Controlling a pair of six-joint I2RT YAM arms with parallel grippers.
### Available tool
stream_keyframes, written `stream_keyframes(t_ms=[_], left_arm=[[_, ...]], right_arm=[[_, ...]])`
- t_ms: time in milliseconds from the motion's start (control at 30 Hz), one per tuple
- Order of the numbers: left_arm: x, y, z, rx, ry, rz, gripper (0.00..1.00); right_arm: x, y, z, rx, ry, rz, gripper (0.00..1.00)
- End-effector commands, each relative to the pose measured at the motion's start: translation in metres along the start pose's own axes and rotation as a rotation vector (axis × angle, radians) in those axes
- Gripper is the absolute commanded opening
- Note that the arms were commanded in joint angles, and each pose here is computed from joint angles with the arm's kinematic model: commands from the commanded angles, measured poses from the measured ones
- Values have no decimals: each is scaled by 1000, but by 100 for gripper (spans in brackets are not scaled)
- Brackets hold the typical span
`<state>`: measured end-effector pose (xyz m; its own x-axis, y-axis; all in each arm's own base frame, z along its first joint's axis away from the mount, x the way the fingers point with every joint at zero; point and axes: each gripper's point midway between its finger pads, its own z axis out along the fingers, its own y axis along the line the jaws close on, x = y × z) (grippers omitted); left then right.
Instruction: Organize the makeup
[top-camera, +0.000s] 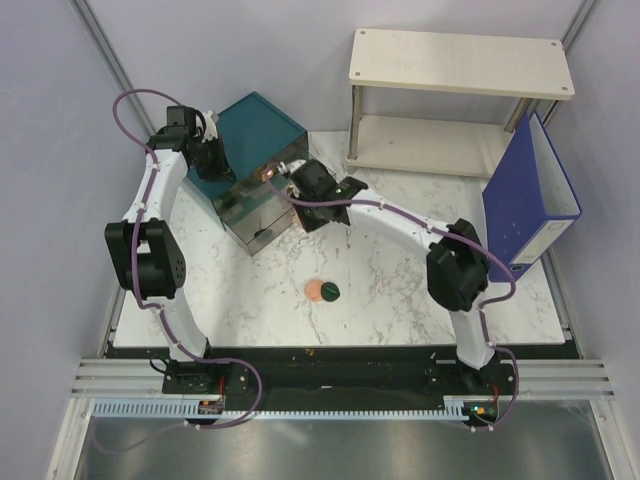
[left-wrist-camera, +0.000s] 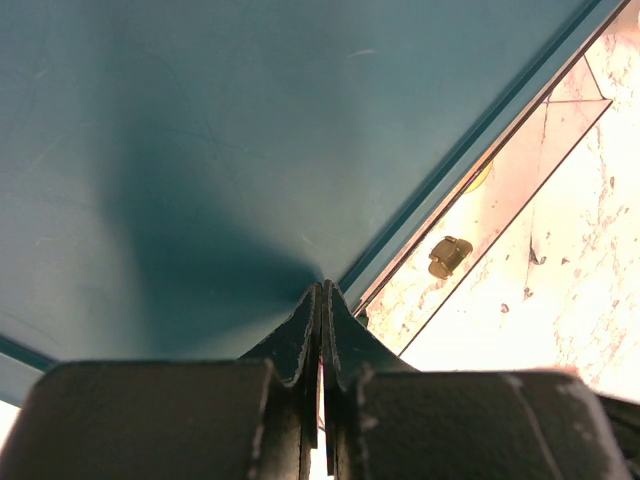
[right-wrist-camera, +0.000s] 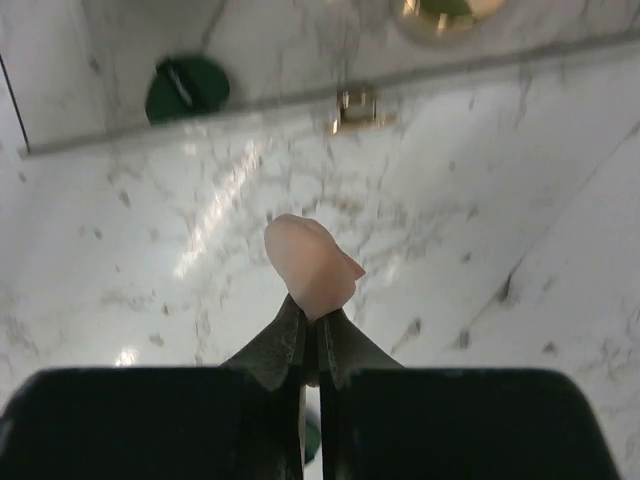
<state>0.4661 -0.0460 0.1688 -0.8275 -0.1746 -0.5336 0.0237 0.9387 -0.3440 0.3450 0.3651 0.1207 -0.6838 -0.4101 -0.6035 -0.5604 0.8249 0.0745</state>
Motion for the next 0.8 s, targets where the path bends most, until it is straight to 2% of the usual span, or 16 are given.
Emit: stream_keyframes(t_ms=[0,33,67,133,167,267,300,367,400,467,500,667,767], left_arm=[[112,28,22,-93,422,-90,3],[111,28,21,-96,420,-91,3],[111,28,21,-98,418,-90,3],[112,29,20,-102,424,-88,3],[112,29,19,-103,424,-86,3],[111,31,19,-110,422,-81,3],[111,30,18,-111,422,-79,3],[112,30,18,-111,424,-78,3],[112,31,18,-112,423,-79,3],[111,31,17,-114,423,-77,3],[111,31,17,-114,422,-77,3],[111,30,15,-111,421,-77,3],[110,29,14,-110,418,-76,3]], right_arm=[[-71,-16,16,-10,-114,21,1],[-100,-12,8,-32,-181,43,2],[-101,-15,24,-44,-170,61,2],[-125,-12,24,-66,-224,88,4],[-119,-12,41,-61,-201,103,5],[-119,-3,55,-112,-191,135,11],[-118,1,57,-131,-188,141,22],[-116,4,62,-146,-186,169,31],[-116,5,62,-152,-189,173,42],[-115,8,62,-165,-191,181,53],[-115,7,61,-166,-194,182,62],[-124,1,43,-134,-234,170,73],[-131,-4,24,-118,-264,163,72]])
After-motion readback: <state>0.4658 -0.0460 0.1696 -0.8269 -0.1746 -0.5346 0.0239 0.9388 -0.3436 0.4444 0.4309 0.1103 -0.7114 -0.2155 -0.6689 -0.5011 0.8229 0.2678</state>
